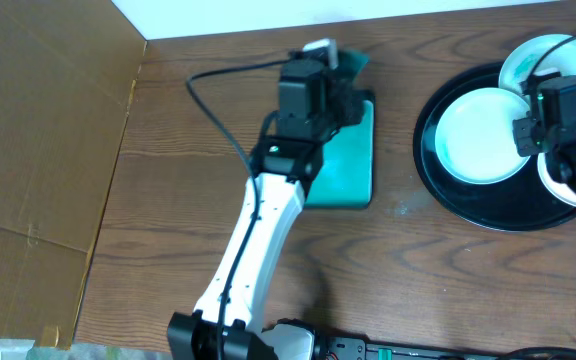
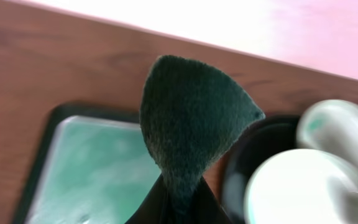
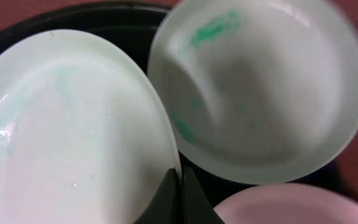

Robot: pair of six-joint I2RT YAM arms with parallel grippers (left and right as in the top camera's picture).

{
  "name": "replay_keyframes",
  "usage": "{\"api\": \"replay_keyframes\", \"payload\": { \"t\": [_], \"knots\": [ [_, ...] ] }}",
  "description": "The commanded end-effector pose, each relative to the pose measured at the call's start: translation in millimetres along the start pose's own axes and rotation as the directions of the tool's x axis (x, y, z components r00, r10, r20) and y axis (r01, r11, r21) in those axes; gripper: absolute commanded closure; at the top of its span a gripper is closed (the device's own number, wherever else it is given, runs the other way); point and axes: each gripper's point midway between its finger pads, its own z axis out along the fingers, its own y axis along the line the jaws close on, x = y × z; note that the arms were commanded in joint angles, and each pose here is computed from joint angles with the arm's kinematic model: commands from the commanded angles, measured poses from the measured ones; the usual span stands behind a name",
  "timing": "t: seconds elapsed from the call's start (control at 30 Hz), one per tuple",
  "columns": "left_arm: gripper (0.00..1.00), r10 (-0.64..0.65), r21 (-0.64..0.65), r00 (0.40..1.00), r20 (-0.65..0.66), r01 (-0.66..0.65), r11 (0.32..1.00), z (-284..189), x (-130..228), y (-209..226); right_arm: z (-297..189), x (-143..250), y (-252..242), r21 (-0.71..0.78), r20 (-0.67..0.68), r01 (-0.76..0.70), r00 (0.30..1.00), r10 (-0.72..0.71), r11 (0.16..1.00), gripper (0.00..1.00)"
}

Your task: Clean dirty plates on tray and stack at the side

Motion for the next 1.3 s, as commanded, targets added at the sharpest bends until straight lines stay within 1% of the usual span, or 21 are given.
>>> {"api": "replay_keyframes", "payload": {
  "t": [0.0,0.1,0.23,0.27,0.33,0.37,0.47,0.57,0.73,1.1,1.13,1.2,1.23,1.27],
  "knots": [
    [0.93,-0.050,-0.202,0.998,-0.036,0.042,0.979,-8.2,7.8,56.1,-24.6,-22.5,-14.9,0.262,0.024,0.230,0.969,-0.245,0.937,0.99],
    [0.93,-0.086,-0.294,0.992,-0.096,0.055,0.954,-9.9,23.5,85.1,-44.3,-42.1,-15.0,0.408,0.016,0.352,0.920,-0.392,0.842,0.99],
    [0.93,-0.127,-0.344,0.981,-0.144,0.071,0.936,-9.2,37.2,106.4,-77.6,-76.4,-15.7,0.597,0.027,0.381,0.870,-0.492,0.706,0.99],
    [0.93,-0.137,-0.354,0.979,-0.153,0.075,0.932,-9.4,39.5,110.9,-86.1,-86.6,-12.4,0.631,0.026,0.398,0.847,-0.531,0.666,0.99],
    [0.93,-0.156,-0.370,0.975,-0.161,0.087,0.925,-9.2,42.5,118.1,-99.7,-104.5,-1.6,0.674,-0.003,0.468,0.776,-0.631,0.572,0.99],
    [0.93,-0.164,-0.376,0.973,-0.163,0.092,0.922,-8.9,43.5,120.5,-103.4,-109.7,2.9,0.681,-0.016,0.494,0.747,-0.665,0.540,0.99],
    [0.93,-0.177,-0.387,0.970,-0.166,0.101,0.917,-9.0,45.2,125.4,-120.5,-129.4,22.5,0.713,-0.072,0.581,0.618,-0.783,0.393,0.99],
    [0.93,-0.179,-0.389,0.969,-0.171,0.100,0.916,-9.2,46.4,125.7,-134.1,-141.4,36.2,0.739,-0.072,0.584,0.563,-0.823,0.335,0.99],
    [0.93,-0.179,-0.390,0.968,-0.174,0.100,0.916,-9.5,47.3,125.8,-142.6,-145.8,51.3,0.745,-0.093,0.608,0.502,-0.860,0.274,0.99],
    [0.93,-0.180,-0.390,0.968,-0.175,0.100,0.916,-9.5,47.4,125.8,-143.1,-145.3,54.7,0.744,-0.088,0.609,0.498,-0.863,0.276,0.99],
    [0.93,-0.180,-0.390,0.968,-0.175,0.099,0.915,-9.5,47.4,125.9,-142.9,-145.2,54.7,0.744,-0.085,0.608,0.500,-0.862,0.279,0.99],
    [0.93,-0.180,-0.390,0.968,-0.175,0.100,0.916,-9.5,47.4,125.8,-142.0,-144.4,54.5,0.744,-0.059,0.591,0.523,-0.850,0.312,0.99],
    [0.93,-0.180,-0.390,0.968,-0.175,0.100,0.916,-9.5,47.4,125.8,-139.2,-142.0,53.7,0.738,-0.029,0.574,0.552,-0.833,0.355,0.99],
    [0.93,-0.180,-0.390,0.968,-0.175,0.099,0.915,-9.5,47.4,125.9,-136.6,-139.6,53.0,0.732,-0.019,0.569,0.567,-0.824,0.375,0.99]
  ]
}}
